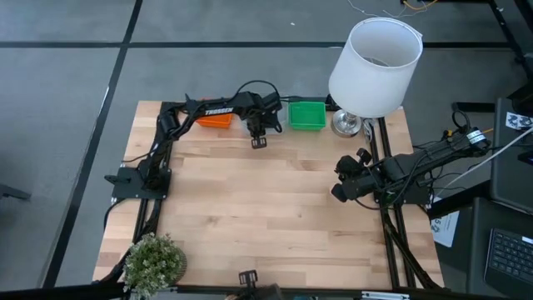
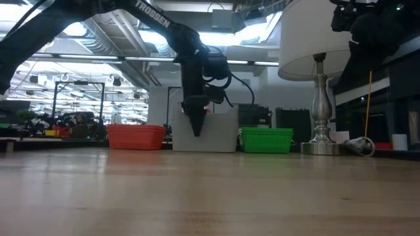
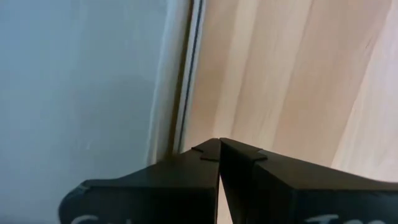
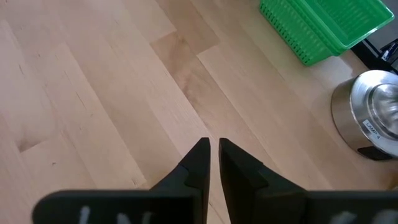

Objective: Stack baskets by color
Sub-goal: Stack the bottom gray bin on the gray bin, then return to Home Position

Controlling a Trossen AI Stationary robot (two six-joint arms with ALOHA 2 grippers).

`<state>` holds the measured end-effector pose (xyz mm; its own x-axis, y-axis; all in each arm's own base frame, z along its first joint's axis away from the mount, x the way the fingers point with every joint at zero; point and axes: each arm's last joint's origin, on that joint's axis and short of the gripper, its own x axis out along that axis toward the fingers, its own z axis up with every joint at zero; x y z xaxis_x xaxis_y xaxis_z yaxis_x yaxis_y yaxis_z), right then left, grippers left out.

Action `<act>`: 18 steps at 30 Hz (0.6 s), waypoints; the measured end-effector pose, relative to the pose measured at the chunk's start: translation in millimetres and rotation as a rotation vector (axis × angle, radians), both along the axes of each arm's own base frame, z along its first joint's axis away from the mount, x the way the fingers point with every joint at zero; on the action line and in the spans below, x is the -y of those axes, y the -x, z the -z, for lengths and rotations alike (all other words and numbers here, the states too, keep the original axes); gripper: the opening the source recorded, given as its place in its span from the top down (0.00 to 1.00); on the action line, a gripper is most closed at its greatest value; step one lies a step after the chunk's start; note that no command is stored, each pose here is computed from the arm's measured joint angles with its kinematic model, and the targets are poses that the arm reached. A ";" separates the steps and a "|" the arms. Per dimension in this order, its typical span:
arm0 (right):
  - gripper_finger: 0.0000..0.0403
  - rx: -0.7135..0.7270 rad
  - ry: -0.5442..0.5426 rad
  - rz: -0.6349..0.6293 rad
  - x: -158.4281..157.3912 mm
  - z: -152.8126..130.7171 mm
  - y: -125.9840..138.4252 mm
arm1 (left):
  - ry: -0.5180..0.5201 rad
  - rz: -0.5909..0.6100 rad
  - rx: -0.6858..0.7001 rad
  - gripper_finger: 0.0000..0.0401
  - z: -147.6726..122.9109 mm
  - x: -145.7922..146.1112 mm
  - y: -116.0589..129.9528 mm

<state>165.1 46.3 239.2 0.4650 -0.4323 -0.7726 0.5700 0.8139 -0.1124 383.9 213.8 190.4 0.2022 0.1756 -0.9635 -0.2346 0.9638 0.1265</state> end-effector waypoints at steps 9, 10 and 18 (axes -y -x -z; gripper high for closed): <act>0.91 0.000 0.000 0.000 0.0 0.0 0.0 | -0.100 0.019 0.065 1.00 -71.9 54.8 7.7; 0.91 0.000 0.001 -0.001 0.0 0.0 0.0 | -0.093 0.019 0.067 1.00 -82.3 64.7 12.3; 0.91 0.079 0.164 -0.020 -8.0 -2.4 13.4 | -0.073 0.015 0.148 1.00 -152.2 122.4 69.5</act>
<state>151.7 54.2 241.6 0.5312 -0.5393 -0.6535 0.5658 0.7999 -0.2002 314.4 91.3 342.6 0.3443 0.2397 -0.9077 -0.2413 0.9570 0.1612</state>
